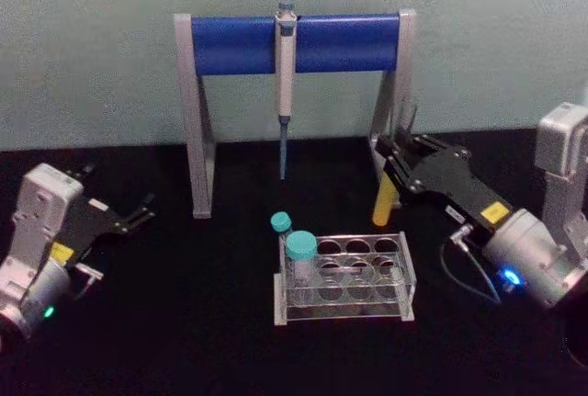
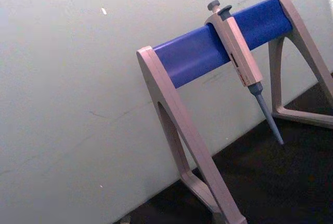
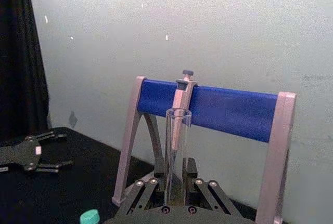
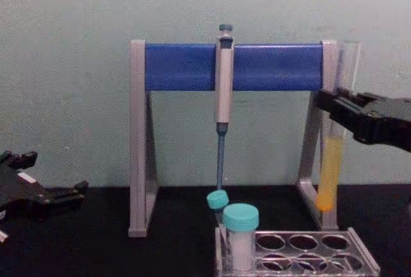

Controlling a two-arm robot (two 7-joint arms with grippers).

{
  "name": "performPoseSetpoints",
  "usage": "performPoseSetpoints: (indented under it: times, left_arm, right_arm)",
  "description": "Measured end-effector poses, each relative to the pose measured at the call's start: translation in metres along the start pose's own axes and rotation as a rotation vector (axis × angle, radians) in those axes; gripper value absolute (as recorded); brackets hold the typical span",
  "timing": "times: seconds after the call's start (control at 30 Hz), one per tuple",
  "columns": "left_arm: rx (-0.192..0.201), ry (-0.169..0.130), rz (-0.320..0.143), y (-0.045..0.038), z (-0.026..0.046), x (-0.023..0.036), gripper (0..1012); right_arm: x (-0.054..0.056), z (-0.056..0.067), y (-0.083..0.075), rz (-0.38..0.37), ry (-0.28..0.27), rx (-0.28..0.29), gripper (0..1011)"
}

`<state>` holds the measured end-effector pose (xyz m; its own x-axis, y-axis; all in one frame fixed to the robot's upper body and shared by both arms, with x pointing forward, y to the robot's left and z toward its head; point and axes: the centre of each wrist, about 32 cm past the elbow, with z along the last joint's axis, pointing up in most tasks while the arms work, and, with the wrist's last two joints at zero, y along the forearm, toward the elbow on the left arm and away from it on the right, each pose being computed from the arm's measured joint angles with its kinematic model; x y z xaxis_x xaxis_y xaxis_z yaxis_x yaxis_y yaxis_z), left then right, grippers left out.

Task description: Pick up the test tube from the test tube rack, shake it, then place it back into the test tube rack.

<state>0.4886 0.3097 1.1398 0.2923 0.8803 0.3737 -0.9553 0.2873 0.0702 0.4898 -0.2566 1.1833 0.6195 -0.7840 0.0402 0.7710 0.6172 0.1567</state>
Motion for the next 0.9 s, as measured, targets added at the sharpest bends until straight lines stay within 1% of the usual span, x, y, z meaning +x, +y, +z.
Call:
performPoseSetpoints:
  times: [0.03,0.07,0.23,0.43,0.53,0.57,0.7,0.87,0.9]
  left_arm:
    - [0.0,0.0,0.0,0.0,0.0,0.0,1010]
    - [0.0,0.0,0.0,0.0,0.0,0.0,1010]
    - [0.0,0.0,0.0,0.0,0.0,0.0,1010]
    - [0.0,0.0,0.0,0.0,0.0,0.0,1009]
    - [0.0,0.0,0.0,0.0,0.0,0.0,1010]
    - [0.0,0.0,0.0,0.0,0.0,0.0,1010]
    - [0.0,0.0,0.0,0.0,0.0,0.0,1010]
    - [0.0,0.0,0.0,0.0,0.0,0.0,1010]
    - [0.0,0.0,0.0,0.0,0.0,0.0,1010]
  right_arm:
    - [0.0,0.0,0.0,0.0,0.0,0.0,230]
    - [-0.002,0.0,-0.004,-0.002,0.001,-0.004,230]
    - [-0.008,0.002,-0.015,0.01,0.006,-0.017,230]
    - [-0.016,0.003,-0.017,0.055,0.019,-0.017,230]
    - [-0.02,0.002,-0.012,0.093,0.027,-0.013,230]
    - [-0.02,0.002,-0.012,0.093,0.027,-0.013,230]
    - [-0.021,-0.001,0.0,0.133,0.038,-0.011,230]
    - [-0.019,-0.003,0.013,0.151,0.039,-0.003,230]
    - [-0.017,-0.004,0.018,0.152,0.038,0.0,230]
